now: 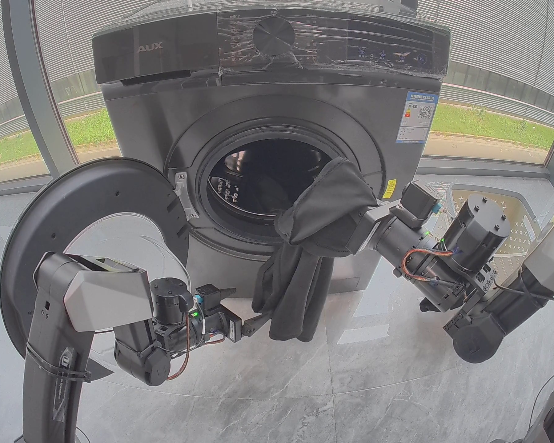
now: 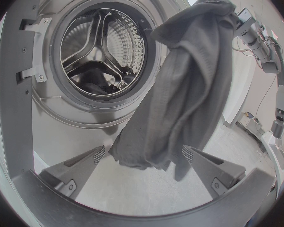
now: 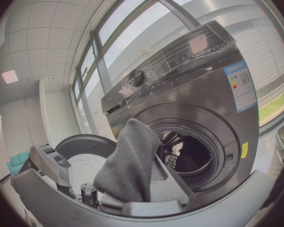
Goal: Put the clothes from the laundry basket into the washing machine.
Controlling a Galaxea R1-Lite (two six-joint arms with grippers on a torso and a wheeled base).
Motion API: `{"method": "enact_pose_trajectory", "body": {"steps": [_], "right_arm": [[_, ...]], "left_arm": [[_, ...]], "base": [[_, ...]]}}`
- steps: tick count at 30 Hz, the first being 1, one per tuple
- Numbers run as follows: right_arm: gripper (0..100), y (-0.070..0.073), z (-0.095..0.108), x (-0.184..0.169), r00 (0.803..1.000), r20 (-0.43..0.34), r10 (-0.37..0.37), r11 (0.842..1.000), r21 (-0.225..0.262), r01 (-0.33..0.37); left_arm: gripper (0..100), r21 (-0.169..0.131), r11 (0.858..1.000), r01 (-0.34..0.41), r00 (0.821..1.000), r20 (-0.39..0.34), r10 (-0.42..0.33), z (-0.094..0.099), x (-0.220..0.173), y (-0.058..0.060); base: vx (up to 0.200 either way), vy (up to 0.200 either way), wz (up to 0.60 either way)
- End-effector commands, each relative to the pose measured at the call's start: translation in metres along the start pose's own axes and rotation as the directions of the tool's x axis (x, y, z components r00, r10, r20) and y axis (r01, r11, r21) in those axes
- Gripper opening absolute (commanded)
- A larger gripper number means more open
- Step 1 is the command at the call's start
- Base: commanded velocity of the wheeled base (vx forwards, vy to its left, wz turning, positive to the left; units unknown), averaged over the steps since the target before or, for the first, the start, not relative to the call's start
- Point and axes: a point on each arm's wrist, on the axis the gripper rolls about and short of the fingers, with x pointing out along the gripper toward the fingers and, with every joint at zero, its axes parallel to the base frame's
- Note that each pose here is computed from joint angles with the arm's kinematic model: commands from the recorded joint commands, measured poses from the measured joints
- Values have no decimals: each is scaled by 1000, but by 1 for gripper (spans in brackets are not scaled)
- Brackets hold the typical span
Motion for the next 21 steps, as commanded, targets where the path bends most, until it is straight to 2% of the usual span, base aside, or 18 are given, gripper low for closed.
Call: {"method": "enact_pose_trajectory", "body": {"steps": [1, 4, 6, 11, 21], "right_arm": [[0, 3, 2, 0, 1000, 6, 8, 1000, 1, -8], [0, 6, 2, 0, 1000, 8, 16, 1000, 3, -16], [0, 11, 2, 0, 1000, 7, 31, 999, 9, -31], [0, 20, 0, 0, 999, 2, 54, 998, 16, -54], [0, 19, 0, 0, 999, -1, 52, 999, 16, -52]], "left_arm": [[100, -4, 1000, -23, 1000, -2, 23, -6, 4, 8], [100, 1, 999, -48, 999, 1, 48, -7, 4, 12], [100, 14, 999, -51, 999, 4, 51, -7, 5, 12], [100, 23, 999, -42, 999, 7, 42, -10, 11, 11], [100, 27, 999, -20, 1000, 14, 19, -10, 14, 8]], "base": [[0, 0, 0], [0, 0, 0], [0, 0, 0], [0, 0, 0], [0, 0, 0]]}}
